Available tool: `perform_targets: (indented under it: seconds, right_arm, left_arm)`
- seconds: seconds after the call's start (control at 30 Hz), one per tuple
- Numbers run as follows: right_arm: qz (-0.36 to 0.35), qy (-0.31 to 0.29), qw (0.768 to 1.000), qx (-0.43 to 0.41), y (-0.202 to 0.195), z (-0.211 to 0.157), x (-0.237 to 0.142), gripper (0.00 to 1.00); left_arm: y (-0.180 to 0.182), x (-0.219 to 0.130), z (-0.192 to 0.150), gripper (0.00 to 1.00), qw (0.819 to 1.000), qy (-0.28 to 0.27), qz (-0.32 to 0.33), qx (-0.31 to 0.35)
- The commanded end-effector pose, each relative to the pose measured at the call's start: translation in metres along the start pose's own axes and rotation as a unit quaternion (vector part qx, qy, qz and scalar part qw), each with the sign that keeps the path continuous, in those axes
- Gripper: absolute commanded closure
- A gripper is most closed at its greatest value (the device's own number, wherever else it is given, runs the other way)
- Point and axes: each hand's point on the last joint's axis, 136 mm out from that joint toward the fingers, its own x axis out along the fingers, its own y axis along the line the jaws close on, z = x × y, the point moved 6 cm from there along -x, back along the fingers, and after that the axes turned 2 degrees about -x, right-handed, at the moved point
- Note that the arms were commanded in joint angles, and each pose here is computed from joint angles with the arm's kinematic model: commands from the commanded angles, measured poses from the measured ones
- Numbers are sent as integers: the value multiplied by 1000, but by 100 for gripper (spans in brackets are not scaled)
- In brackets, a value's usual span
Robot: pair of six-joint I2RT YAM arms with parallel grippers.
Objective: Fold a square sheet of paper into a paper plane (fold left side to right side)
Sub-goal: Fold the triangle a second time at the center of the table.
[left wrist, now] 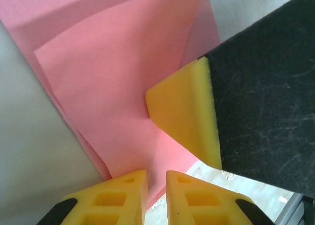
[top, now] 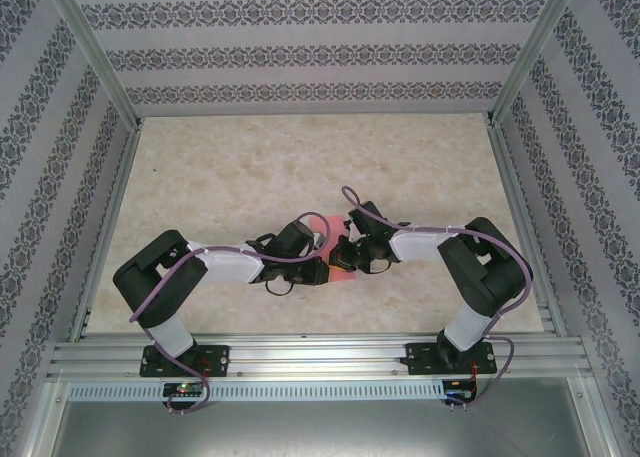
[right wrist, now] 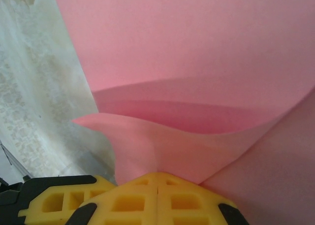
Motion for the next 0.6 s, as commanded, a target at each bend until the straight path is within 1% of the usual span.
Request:
perform_targets:
  seconds: [0.0,0.2,0.57]
  right_arm:
    - [-27,7,1000,-2,-6,-3,5,97]
    - [-61,-9,998,-7,-18,3,0,96]
    - [-67,-27,997,-11,-26,25,-12,95]
  left_arm:
    - [19,6,-13,81,998,26,55,-5]
    - [25,9,-18,81,997,37,71,-4]
    - [34,14,-24,82,995,47,82,-8]
